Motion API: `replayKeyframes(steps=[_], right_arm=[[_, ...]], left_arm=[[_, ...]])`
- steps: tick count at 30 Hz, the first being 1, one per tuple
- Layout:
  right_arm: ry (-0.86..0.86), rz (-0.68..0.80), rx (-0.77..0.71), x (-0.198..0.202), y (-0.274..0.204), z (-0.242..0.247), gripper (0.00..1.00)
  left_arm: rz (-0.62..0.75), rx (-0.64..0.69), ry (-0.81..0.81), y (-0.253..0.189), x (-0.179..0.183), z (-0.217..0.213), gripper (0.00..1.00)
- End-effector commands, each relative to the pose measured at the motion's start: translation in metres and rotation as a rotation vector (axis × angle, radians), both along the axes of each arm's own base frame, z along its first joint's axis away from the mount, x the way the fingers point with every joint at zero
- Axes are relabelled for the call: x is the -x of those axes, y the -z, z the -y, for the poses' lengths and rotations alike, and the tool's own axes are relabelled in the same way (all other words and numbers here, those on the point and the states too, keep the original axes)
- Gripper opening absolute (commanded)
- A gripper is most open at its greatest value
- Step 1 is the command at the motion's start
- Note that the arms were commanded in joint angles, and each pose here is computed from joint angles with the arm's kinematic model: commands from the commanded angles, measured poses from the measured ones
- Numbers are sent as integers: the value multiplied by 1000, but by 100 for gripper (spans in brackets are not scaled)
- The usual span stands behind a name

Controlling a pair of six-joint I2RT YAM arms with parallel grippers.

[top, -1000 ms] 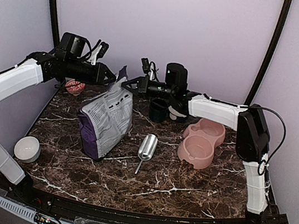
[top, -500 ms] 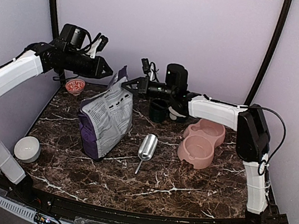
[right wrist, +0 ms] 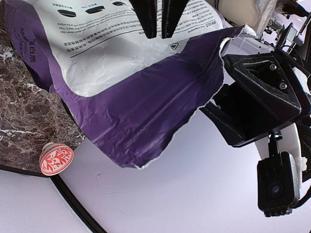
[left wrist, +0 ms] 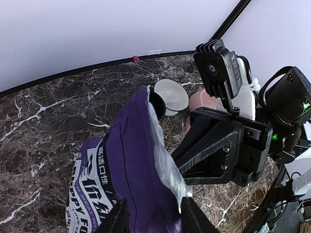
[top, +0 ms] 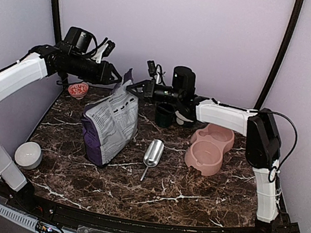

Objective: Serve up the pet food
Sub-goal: Open the pet food bag at the center of the board.

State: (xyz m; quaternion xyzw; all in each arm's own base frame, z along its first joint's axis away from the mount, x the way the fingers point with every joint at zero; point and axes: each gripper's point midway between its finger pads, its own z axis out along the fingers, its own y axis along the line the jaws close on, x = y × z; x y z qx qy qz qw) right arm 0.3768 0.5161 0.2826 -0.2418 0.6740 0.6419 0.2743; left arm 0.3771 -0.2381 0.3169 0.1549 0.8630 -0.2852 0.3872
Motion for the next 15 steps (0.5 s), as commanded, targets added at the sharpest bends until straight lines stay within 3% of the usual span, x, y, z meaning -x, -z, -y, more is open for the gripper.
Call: replayKeyframes(steps=[1, 10, 15], right_arm=[[-14, 53, -53, 9, -26, 4, 6], [-17, 52, -50, 9, -25, 5, 10], [-17, 51, -47, 9, -23, 5, 11]], left_arm=[[14, 12, 24, -12, 3, 4, 38], [-3, -30, 19, -6, 4, 4, 36], [2, -72, -1, -3, 0, 2, 27]])
